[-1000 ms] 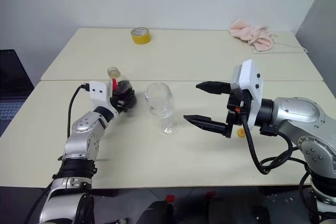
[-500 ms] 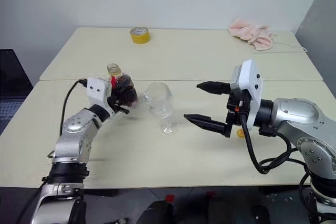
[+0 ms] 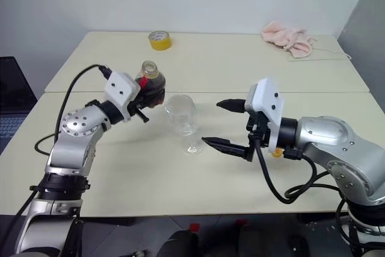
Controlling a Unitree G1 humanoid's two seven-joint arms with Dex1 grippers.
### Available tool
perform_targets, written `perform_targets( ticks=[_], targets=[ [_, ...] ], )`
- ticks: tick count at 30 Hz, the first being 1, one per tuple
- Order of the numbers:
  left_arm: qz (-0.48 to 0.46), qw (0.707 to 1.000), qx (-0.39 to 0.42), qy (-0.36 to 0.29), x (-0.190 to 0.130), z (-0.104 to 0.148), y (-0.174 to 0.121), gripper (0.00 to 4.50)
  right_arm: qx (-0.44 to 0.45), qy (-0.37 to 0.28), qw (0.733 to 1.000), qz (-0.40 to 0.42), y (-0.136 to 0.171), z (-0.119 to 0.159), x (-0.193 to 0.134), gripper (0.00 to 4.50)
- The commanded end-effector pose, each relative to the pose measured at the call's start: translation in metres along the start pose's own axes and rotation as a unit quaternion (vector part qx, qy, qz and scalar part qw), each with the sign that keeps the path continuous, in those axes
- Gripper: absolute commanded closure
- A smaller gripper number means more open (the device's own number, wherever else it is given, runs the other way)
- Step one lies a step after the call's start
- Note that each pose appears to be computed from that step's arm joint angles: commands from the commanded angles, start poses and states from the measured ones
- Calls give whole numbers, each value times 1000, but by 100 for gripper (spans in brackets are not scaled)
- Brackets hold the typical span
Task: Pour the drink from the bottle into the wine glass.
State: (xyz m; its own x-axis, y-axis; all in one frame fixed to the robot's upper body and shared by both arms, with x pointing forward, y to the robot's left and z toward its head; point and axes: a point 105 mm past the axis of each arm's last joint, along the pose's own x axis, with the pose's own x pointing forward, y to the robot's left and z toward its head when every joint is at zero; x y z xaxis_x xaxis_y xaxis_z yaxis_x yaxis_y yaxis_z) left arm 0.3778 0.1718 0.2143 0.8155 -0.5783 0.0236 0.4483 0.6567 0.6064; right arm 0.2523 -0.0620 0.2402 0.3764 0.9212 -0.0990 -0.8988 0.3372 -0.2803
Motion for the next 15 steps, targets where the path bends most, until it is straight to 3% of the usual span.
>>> perform_targets(
  ticks=[1, 15],
  targets=[
    [-9, 998, 61, -28, 2, 19, 6, 371, -18, -19, 1000, -9, -2, 11, 10, 0],
    [-19, 980, 186, -69, -5, 33, 17, 376, -29, -33, 999, 13, 0, 18, 21, 0]
  ],
)
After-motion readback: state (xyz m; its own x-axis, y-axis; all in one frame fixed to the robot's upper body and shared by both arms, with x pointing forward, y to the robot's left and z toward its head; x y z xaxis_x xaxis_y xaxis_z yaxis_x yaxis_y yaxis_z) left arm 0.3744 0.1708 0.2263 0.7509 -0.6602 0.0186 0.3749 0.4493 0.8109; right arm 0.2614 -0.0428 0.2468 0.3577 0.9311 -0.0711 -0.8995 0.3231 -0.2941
